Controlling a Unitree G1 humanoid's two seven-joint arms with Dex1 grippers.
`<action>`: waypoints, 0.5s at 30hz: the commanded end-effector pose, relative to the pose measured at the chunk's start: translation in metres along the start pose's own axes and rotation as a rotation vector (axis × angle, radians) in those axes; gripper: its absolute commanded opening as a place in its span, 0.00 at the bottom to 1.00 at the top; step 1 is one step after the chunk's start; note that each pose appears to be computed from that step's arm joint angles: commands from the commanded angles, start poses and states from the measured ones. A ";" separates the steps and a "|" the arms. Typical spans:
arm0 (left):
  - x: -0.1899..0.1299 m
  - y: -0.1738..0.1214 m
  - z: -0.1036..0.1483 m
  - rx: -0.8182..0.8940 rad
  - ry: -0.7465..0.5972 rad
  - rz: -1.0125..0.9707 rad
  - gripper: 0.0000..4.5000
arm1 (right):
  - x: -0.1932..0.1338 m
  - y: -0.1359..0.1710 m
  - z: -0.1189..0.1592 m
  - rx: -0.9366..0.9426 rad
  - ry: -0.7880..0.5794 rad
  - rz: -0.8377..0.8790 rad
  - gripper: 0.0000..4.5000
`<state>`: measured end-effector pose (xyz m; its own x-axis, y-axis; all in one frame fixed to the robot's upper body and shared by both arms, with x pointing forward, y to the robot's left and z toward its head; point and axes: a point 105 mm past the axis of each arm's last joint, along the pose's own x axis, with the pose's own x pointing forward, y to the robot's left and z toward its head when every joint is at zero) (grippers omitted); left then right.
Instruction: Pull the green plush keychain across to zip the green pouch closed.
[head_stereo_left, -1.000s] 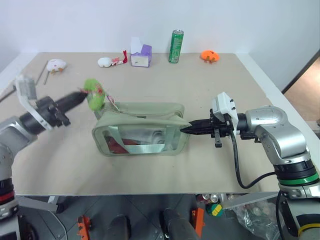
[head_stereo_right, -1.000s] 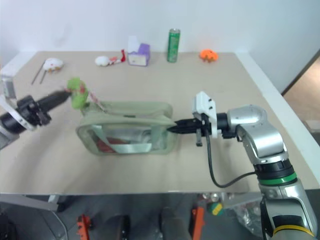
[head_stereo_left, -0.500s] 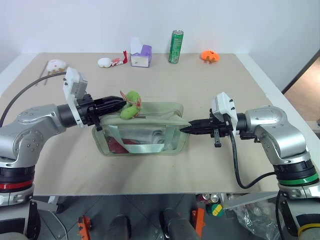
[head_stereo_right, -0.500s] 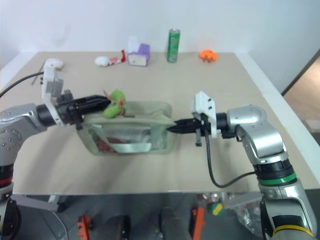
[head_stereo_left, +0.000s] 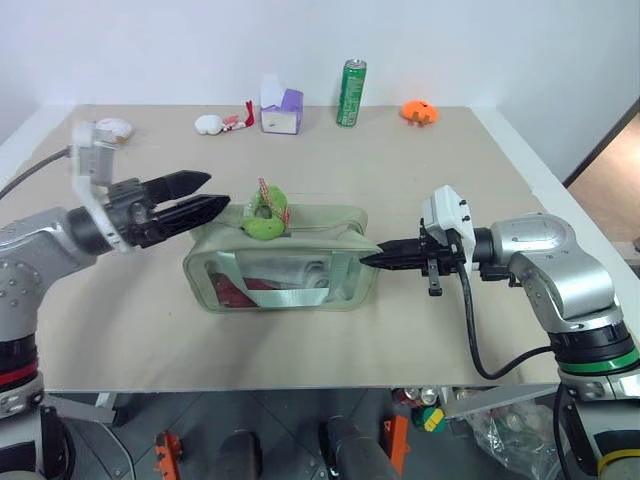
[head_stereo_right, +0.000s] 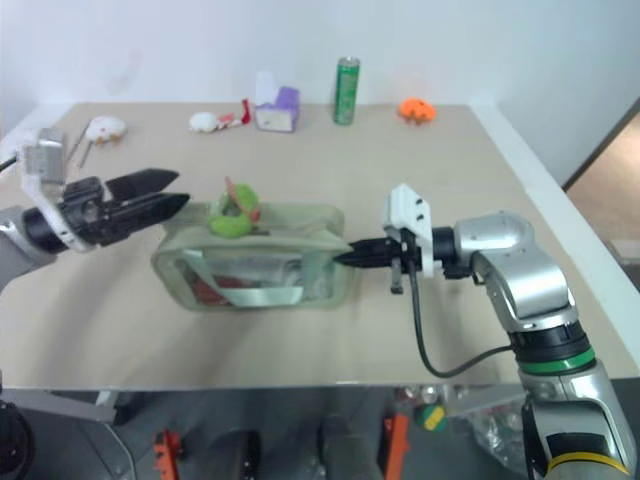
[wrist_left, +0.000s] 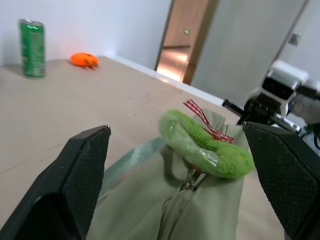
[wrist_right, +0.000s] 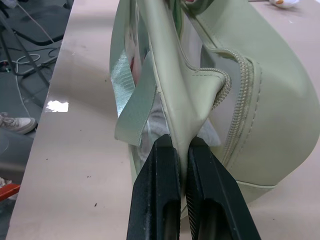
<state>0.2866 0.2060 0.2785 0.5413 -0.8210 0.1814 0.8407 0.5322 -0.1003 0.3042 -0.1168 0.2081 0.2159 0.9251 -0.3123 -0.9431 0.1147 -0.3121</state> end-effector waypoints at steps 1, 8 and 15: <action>-0.027 -0.003 0.007 0.046 0.019 0.051 0.99 | -0.002 -0.002 0.008 -0.041 -0.005 -0.005 0.00; -0.046 -0.008 -0.052 0.014 0.266 0.076 0.99 | 0.000 -0.004 0.010 -0.048 -0.008 0.004 0.00; -0.036 -0.007 -0.069 -0.004 0.272 0.054 0.99 | 0.001 -0.003 0.011 -0.052 -0.009 0.011 0.00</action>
<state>0.2608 0.2187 0.1968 0.5659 -0.8166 -0.1135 0.8021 0.5772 -0.1531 0.3063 -0.1160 0.2097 0.2112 0.9258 -0.3135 -0.9421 0.1073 -0.3177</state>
